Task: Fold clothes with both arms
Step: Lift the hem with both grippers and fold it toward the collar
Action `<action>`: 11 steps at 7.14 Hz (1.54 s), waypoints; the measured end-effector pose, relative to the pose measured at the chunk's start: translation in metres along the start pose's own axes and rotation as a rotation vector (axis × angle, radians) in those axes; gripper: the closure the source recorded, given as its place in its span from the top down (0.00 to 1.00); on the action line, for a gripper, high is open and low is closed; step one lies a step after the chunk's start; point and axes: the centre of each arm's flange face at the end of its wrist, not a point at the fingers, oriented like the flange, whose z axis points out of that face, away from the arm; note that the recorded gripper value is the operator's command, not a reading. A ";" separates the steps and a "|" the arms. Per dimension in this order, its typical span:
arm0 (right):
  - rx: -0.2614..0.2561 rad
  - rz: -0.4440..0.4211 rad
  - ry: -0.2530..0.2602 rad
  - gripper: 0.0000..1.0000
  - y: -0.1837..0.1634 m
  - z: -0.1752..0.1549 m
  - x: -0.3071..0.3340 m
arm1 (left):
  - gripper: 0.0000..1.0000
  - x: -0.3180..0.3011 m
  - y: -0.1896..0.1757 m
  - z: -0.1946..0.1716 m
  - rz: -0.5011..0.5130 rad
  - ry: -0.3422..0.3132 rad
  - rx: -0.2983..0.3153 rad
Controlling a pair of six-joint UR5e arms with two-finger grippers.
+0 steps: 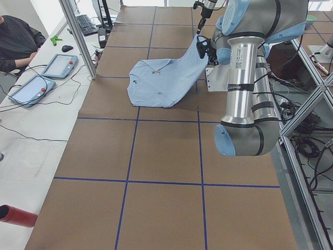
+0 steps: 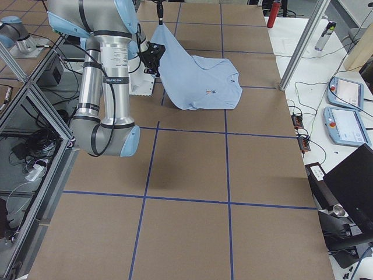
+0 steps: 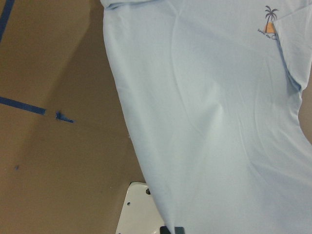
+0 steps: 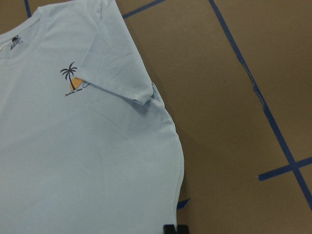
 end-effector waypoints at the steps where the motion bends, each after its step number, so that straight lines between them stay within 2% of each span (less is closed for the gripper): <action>1: 0.018 -0.018 -0.001 0.00 -0.019 0.005 -0.020 | 0.00 0.008 -0.018 -0.003 0.058 0.002 0.045; 3: 0.087 -0.037 0.037 0.00 -0.080 0.037 -0.067 | 0.00 0.027 -0.078 0.015 0.153 -0.047 0.172; 5: 0.153 -0.035 0.096 0.00 -0.156 0.066 -0.100 | 0.00 0.035 -0.161 0.034 0.204 -0.146 0.277; 6: 0.185 -0.025 0.113 0.00 -0.188 0.085 -0.116 | 0.00 0.038 -0.200 0.051 0.205 -0.200 0.309; 8: 0.232 -0.011 0.118 0.00 -0.241 0.146 -0.138 | 0.00 0.041 -0.266 0.095 0.187 -0.289 0.340; 11: 0.246 -0.008 0.145 0.00 -0.276 0.238 -0.155 | 0.00 0.025 -0.344 0.183 0.179 -0.331 0.382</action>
